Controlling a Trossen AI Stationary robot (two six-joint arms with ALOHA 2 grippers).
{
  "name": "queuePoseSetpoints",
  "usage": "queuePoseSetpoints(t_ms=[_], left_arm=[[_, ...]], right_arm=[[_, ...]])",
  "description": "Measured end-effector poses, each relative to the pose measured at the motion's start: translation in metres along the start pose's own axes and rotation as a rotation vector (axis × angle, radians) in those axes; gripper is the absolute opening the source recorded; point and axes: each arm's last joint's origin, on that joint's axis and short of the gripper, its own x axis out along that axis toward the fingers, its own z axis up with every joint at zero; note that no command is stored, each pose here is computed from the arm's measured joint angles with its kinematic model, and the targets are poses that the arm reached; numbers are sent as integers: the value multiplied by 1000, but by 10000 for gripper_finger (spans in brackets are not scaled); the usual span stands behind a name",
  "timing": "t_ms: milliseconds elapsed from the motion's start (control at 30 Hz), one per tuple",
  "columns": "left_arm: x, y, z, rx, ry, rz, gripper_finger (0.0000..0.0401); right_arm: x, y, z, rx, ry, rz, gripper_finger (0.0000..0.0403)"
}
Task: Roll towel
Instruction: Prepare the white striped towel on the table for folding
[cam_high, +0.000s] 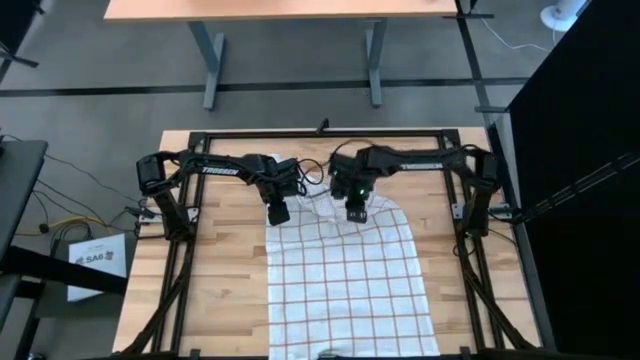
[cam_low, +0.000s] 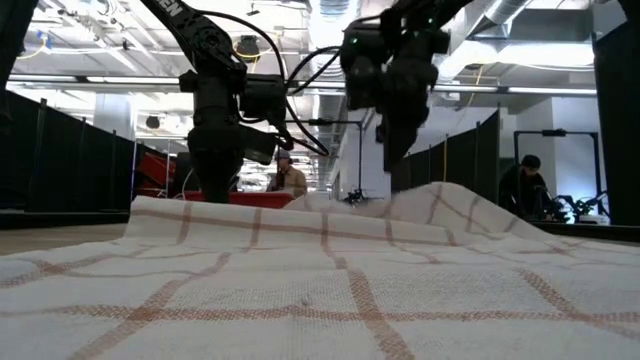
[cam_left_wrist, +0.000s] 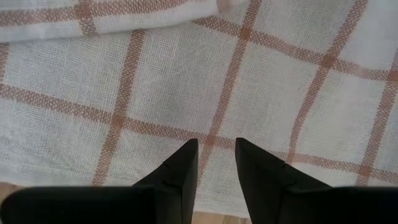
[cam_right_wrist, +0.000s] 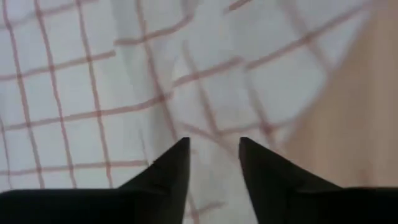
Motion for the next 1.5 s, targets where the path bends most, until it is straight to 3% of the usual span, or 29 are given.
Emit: queuePoseSetpoints(t_ms=[167, 333, 500, 833, 967, 1200, 1333, 1500], left_arm=[[0, 0, 1, 4, -6, 0, 93], [0, 0, 2, 6, -16, 0, 93], [0, 0, 1, 5, -13, 0, 93], [0, 0, 2, 12, -17, 0, 93], [0, 0, 2, 21, -17, 0, 93], [0, 0, 2, 32, -17, 2, 93], [0, 0, 2, 33, -16, 1, 93], [0, 0, 2, 33, -16, 1, 93]], right_arm=[[-29, -27, 0, 55, -128, -46, 184], [0, -51, -3, 42, -51, -39, 193], [25, -51, -14, 45, 116, 21, 182], [34, -48, -17, 28, 135, 28, 173], [50, -44, -30, 58, 177, 59, 173], [58, -38, -25, 77, 115, 72, 170], [58, -37, -27, 79, 130, 77, 138], [59, -37, -32, 59, 155, 103, 22]])
